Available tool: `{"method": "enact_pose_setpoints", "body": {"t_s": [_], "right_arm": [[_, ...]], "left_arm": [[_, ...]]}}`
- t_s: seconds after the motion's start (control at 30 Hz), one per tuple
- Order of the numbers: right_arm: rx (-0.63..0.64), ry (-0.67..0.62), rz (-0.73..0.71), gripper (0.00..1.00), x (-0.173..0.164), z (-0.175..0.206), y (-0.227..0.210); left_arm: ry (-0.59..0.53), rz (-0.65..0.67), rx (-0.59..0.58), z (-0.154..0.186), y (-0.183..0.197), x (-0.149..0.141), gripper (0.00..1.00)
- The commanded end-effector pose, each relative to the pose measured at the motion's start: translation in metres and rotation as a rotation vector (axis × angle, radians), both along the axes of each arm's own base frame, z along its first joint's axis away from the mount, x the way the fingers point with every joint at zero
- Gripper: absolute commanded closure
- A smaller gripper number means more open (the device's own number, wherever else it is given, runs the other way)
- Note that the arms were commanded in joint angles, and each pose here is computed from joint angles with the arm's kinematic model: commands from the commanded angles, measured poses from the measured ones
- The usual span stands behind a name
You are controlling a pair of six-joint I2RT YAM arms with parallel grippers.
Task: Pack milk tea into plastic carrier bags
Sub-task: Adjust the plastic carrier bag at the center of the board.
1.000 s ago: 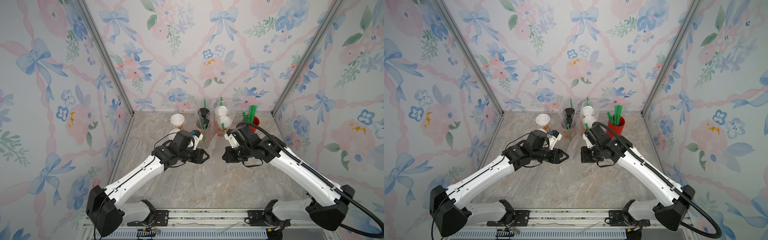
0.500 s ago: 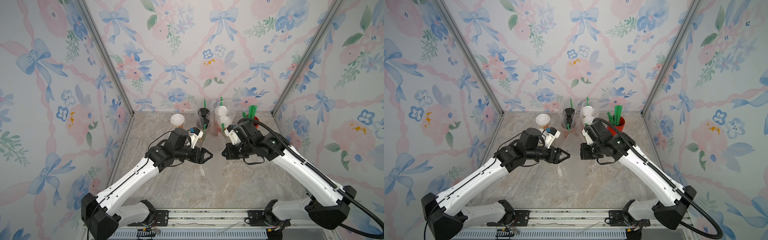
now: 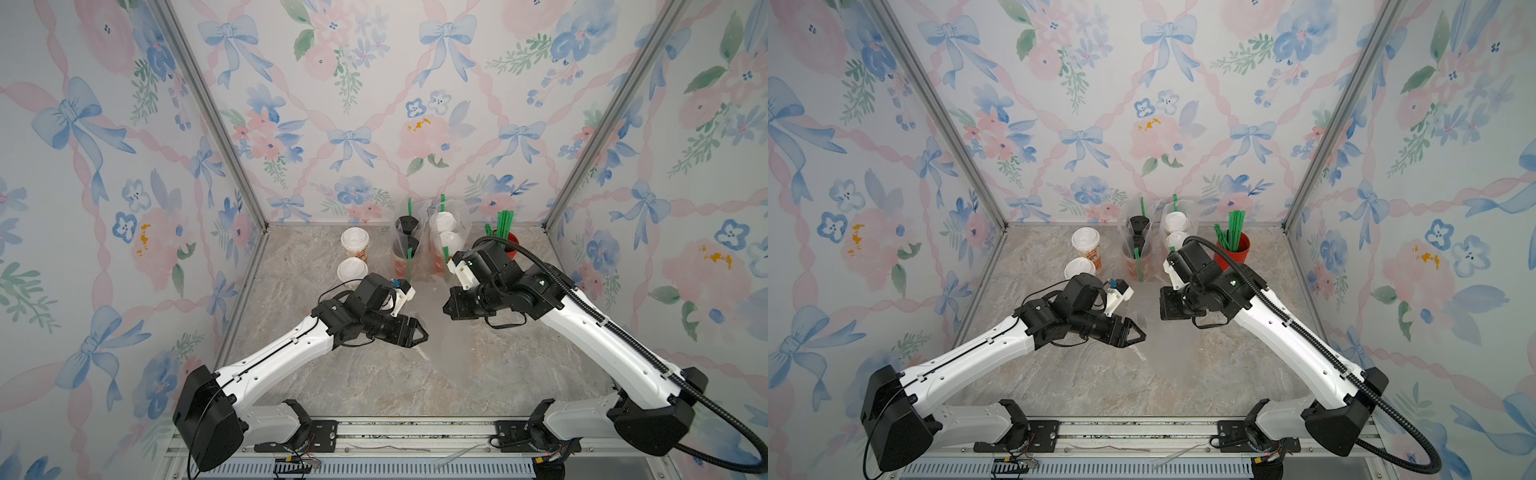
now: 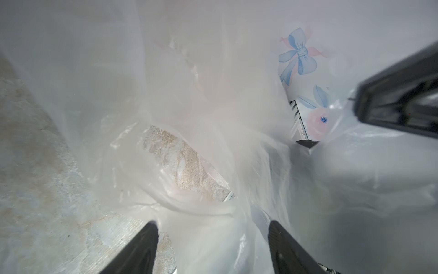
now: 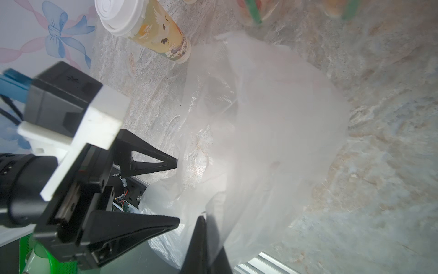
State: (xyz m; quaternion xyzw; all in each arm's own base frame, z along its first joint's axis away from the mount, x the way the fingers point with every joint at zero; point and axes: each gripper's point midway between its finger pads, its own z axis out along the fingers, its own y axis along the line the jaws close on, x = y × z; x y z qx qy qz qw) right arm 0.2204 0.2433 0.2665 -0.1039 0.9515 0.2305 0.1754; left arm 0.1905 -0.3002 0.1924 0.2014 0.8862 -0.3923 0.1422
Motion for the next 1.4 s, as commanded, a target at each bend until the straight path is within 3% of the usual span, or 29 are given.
{"method": "enact_pose_setpoints", "body": {"t_s": [0.0,0.13,0.43,0.67,0.97,1.03,1.17,1.37], "right_arm": [[0.011,-0.016,0.016,1.0,0.001,0.007,0.006],[0.018,-0.017,0.019,1.0,0.001,0.008,0.008],[-0.019,-0.033,0.016,1.0,0.002,0.008,0.001],[-0.076,-0.082,-0.045,1.0,0.004,0.021,-0.03],[-0.064,-0.065,-0.058,1.0,0.003,0.013,-0.033],[-0.039,-0.059,-0.042,1.0,0.004,0.009,-0.027],[0.009,-0.042,-0.018,1.0,0.004,-0.001,-0.016],[0.041,-0.03,0.008,1.0,0.001,-0.008,-0.01]], "left_arm": [[0.041,0.004,-0.001,-0.012,-0.005,-0.004,0.3],[0.072,0.003,-0.072,-0.012,-0.016,-0.007,0.4],[0.056,0.02,-0.027,-0.023,-0.012,-0.005,0.88],[0.018,0.121,0.191,-0.048,0.023,0.005,0.93],[0.032,0.193,0.28,-0.06,0.042,0.006,0.89],[0.014,0.199,0.267,-0.052,0.042,0.008,0.79],[-0.046,0.214,0.214,-0.026,0.041,0.016,0.49],[-0.108,0.247,0.123,0.009,0.052,0.037,0.33]]}}
